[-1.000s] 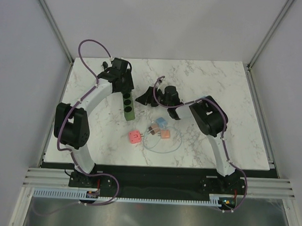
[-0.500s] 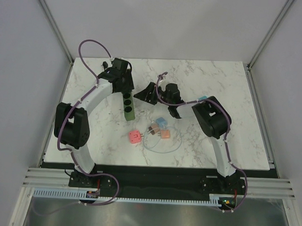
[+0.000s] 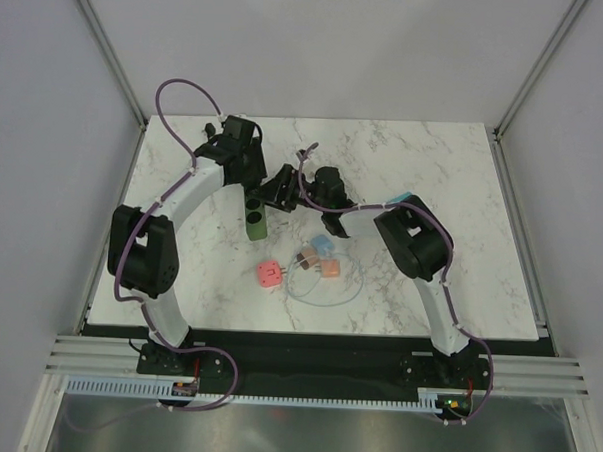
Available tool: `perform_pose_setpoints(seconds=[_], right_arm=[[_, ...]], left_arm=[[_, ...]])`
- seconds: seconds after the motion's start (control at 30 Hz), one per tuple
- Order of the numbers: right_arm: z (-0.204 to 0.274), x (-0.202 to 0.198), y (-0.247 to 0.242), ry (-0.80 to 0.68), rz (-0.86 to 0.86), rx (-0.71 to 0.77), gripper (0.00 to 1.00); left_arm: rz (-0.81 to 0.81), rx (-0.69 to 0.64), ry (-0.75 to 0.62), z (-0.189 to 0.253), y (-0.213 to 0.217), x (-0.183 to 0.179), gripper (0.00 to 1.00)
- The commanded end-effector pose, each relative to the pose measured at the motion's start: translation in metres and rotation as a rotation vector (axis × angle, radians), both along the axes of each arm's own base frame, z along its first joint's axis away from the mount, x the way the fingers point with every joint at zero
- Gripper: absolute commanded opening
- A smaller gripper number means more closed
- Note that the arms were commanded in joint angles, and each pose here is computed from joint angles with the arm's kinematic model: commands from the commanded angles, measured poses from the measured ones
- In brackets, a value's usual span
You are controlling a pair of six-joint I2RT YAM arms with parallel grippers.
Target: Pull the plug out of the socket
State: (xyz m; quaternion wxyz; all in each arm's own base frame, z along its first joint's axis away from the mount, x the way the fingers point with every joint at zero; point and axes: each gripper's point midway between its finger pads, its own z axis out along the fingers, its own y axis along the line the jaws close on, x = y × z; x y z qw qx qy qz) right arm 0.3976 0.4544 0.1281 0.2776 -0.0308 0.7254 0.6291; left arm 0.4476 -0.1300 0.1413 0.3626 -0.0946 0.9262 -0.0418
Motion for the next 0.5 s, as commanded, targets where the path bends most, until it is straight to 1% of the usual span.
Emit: perform_pose_setpoints(seconds=[0.0,0.13,0.3,0.33,0.4,0.43,0.47], right_arm=[[0.006,0.004,0.014,-0.013,0.019,0.026,0.83],[-0.010,0.013,0.020,0.018,0.008,0.018,0.76],[-0.018,0.017,0.024,0.052,0.001,0.058,0.69],[-0.025,0.019,0.023,0.062,-0.006,0.053,0.64],[-0.034,0.023,0.022,0.082,-0.017,0.050,0.58],[-0.036,0.025,0.021,0.084,-0.023,0.054,0.49],[-0.039,0.027,0.021,0.089,-0.028,0.053,0.45]], left_arm=[[0.001,-0.021,-0.124,0.029,-0.004,0.019,0.02],[0.003,-0.022,-0.126,0.028,-0.004,0.020,0.02],[0.003,-0.025,-0.122,0.027,-0.004,0.020,0.02],[0.001,-0.025,-0.123,0.027,-0.005,0.020,0.02],[0.004,-0.025,-0.124,0.026,-0.005,0.021,0.02],[0.004,-0.025,-0.122,0.026,-0.005,0.020,0.02],[0.004,-0.024,-0.121,0.025,-0.005,0.021,0.02]])
